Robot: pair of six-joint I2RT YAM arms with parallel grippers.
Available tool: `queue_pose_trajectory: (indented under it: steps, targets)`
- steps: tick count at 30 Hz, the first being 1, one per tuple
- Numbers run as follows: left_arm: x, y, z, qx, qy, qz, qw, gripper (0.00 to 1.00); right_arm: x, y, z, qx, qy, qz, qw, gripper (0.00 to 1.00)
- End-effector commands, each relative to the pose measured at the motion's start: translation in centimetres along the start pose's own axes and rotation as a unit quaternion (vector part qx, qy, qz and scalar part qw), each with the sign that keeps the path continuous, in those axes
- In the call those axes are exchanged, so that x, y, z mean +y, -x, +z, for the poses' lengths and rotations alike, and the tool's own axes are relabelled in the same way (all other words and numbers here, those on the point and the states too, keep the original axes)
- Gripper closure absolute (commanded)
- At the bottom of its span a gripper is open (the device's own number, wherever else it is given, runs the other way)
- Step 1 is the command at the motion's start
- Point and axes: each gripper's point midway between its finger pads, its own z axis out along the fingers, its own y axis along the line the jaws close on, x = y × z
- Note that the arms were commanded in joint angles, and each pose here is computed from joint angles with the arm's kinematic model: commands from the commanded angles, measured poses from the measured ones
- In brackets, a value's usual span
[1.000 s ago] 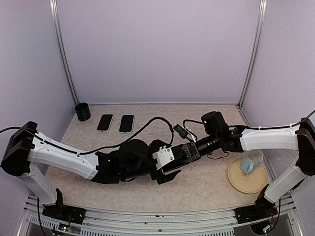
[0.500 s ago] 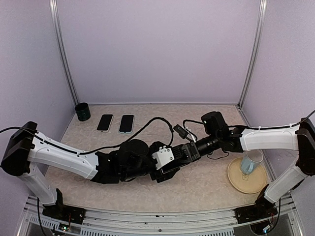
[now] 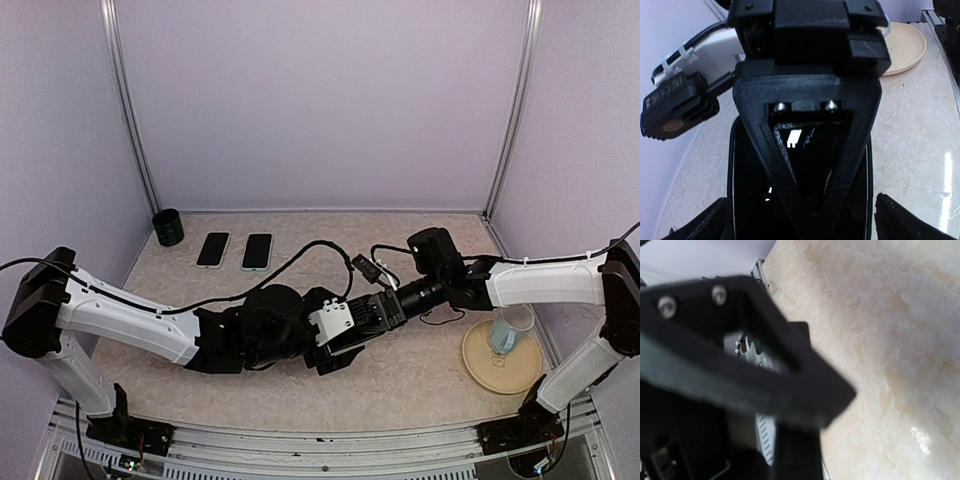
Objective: Put the phone into the phone case
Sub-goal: Pass from the right arm to the left
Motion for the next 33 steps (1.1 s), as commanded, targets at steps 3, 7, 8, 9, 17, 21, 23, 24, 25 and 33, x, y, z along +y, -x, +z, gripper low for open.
queue_pose_trajectory:
  steps: [3,7,8,9,17,21,23,24,25,33]
  targets:
    - [0.0,-0.9,-0.5,0.038,-0.001,0.009,0.999,0.01,2.6,1.7,-0.3,-0.018,0.031,-0.045,0.998,1.00]
    - [0.0,-1.7,-0.8,0.054,0.001,0.005,0.999,0.02,2.5,1.7,-0.3,-0.017,0.031,-0.047,0.998,1.00]
    - [0.1,-1.8,-0.9,0.054,0.002,0.003,0.999,0.03,2.5,1.7,-0.3,-0.017,0.030,-0.047,0.998,1.00]
    - [0.2,-1.6,-1.0,0.052,0.004,0.000,0.999,0.04,2.4,1.7,-0.3,-0.017,0.029,-0.047,0.998,1.00]
    - [0.8,-1.2,-1.3,0.048,0.015,-0.006,0.999,0.18,2.2,1.5,-0.2,-0.015,0.026,-0.044,0.999,1.00]
    - [0.7,-1.1,-1.1,0.050,0.011,-0.004,0.999,0.37,2.1,1.4,-0.3,-0.016,0.024,-0.042,0.999,1.00]
    - [0.5,-1.1,-1.0,0.051,0.008,-0.005,0.999,0.44,2.1,1.3,-0.2,-0.016,0.024,-0.042,0.999,1.00]
    - [0.5,-1.1,-1.0,0.050,0.006,-0.005,0.999,0.47,2.0,1.3,-0.2,-0.015,0.024,-0.041,0.999,1.00]
    - [0.5,-1.1,-1.0,0.050,0.006,-0.005,0.999,0.52,2.0,1.4,-0.2,-0.015,0.024,-0.041,0.999,1.00]
    - [1.5,-1.3,-0.7,0.055,0.021,-0.032,0.998,0.73,1.8,1.6,-0.2,-0.017,0.018,-0.038,0.999,0.87]
